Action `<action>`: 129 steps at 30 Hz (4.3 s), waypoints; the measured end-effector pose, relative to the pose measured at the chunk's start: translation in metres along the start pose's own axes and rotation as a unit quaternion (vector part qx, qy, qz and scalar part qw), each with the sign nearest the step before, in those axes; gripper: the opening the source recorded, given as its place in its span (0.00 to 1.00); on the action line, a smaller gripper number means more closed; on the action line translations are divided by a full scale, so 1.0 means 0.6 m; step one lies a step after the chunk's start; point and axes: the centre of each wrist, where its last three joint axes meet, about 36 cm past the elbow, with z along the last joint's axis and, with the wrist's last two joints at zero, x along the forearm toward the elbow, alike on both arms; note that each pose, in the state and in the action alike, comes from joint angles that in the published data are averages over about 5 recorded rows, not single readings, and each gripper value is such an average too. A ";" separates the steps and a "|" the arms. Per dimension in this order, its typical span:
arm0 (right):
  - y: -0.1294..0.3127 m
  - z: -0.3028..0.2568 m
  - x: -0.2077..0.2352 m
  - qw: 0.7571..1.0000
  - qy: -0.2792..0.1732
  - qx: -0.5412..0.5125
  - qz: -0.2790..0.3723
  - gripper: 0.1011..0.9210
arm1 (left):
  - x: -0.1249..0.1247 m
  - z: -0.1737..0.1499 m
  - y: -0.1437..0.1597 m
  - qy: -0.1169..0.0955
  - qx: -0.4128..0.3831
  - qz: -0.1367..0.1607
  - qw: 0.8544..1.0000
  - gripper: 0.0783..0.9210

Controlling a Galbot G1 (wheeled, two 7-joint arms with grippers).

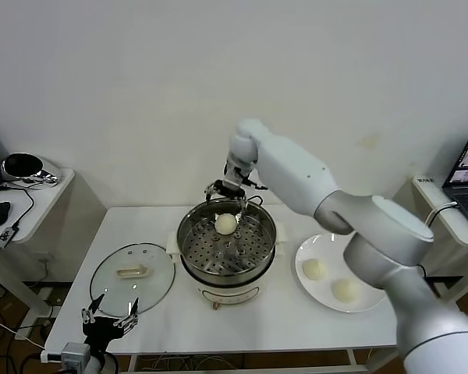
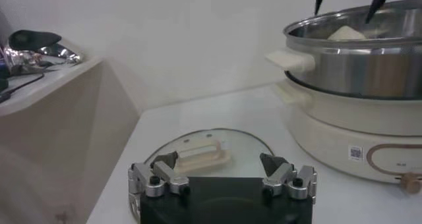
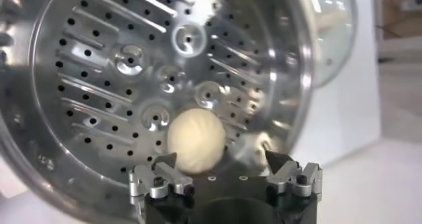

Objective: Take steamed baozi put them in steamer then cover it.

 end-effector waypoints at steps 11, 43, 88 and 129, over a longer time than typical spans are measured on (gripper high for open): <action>0.123 0.030 0.173 0.967 0.054 -0.249 0.011 0.88 | 0.011 -0.006 -0.005 0.000 0.003 0.012 1.000 0.88; 0.479 0.005 0.045 0.865 0.103 -0.484 -0.082 0.88 | 0.025 -0.009 -0.017 0.004 0.006 0.016 1.000 0.88; 0.532 0.009 -0.172 0.862 0.118 -0.485 -0.084 0.88 | 0.007 0.024 -0.018 0.028 0.008 0.014 0.999 0.88; 0.538 0.034 -0.085 0.849 0.119 -0.510 -0.071 0.48 | -0.006 0.025 -0.026 0.026 0.008 0.022 0.999 0.88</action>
